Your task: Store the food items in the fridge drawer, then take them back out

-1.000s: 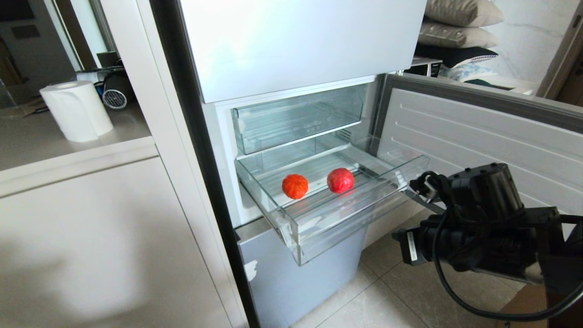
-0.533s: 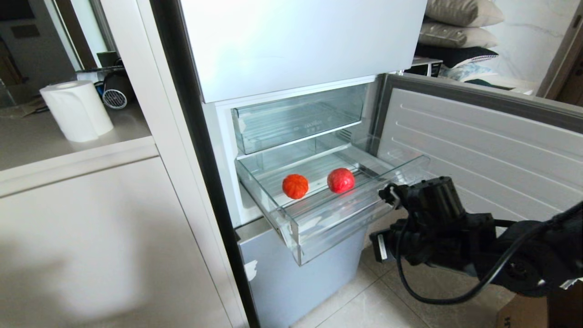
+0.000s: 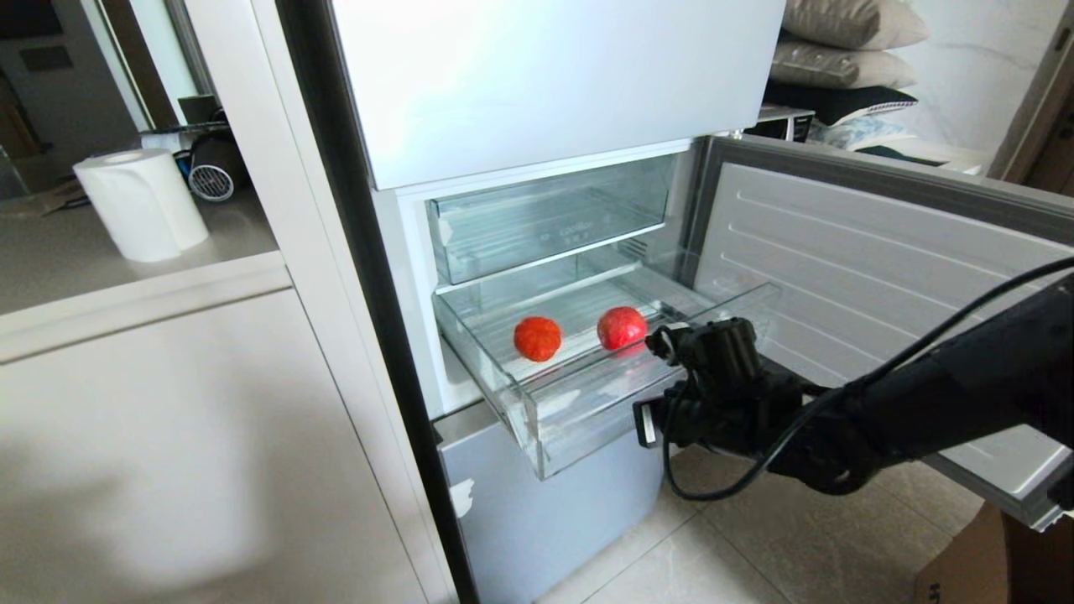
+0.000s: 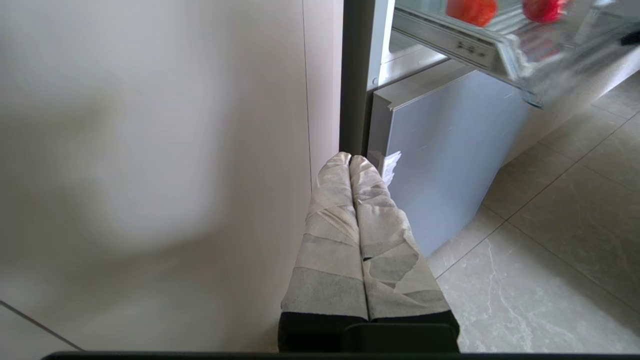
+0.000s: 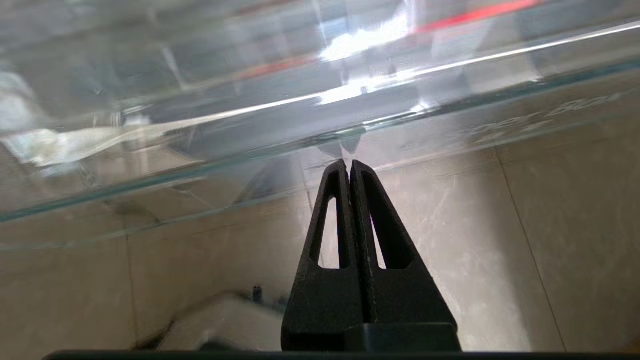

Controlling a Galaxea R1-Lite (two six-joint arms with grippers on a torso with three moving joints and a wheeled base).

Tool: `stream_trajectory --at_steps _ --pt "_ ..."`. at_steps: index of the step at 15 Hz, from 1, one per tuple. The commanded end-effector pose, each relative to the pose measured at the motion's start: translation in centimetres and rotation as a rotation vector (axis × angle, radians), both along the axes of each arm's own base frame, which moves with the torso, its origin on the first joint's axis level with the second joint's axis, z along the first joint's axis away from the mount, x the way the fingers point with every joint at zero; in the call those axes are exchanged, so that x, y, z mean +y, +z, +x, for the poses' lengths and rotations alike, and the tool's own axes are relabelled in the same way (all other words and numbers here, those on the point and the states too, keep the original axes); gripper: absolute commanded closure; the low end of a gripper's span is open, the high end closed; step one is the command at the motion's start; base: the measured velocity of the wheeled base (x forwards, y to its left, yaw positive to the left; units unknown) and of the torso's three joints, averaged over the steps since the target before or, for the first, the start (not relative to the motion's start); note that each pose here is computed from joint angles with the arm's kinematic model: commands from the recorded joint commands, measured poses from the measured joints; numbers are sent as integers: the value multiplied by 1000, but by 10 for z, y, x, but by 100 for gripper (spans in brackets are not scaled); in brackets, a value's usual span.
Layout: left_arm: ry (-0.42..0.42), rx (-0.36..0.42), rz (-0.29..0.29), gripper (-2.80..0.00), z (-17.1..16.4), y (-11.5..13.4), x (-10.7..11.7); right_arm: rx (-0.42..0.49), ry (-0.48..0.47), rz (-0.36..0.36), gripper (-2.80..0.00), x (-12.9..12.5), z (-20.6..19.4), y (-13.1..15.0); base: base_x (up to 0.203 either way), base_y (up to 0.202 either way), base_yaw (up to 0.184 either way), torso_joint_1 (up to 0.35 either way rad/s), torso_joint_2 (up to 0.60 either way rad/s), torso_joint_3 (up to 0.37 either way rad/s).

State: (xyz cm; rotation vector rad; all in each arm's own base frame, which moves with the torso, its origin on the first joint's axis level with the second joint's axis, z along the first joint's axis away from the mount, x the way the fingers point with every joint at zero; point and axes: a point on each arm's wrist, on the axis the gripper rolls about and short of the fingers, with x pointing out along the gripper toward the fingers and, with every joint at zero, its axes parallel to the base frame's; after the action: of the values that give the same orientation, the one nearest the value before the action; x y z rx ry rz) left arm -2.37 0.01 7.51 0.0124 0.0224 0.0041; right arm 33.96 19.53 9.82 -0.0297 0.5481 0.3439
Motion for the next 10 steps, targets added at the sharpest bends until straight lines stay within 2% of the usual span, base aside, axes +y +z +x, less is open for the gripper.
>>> stream_trajectory --at_steps 1,3,6,7,10 --pt "0 2 0 0 0 0 0 -4 -21 -7 0 18 30 -25 0 0 0 0 0 0" --pt "0 2 0 0 0 0 0 -71 -69 6 0 34 58 -38 0 0 0 0 0 0" --pt "0 2 0 0 0 0 0 -250 -103 101 0 59 95 -54 0 0 0 0 0 0" --pt "0 1 0 0 0 0 0 -274 -104 116 0 63 97 -54 0 0 0 0 0 0" --pt "0 2 0 0 0 0 0 -258 -96 113 0 60 81 -47 0 0 0 0 0 0"
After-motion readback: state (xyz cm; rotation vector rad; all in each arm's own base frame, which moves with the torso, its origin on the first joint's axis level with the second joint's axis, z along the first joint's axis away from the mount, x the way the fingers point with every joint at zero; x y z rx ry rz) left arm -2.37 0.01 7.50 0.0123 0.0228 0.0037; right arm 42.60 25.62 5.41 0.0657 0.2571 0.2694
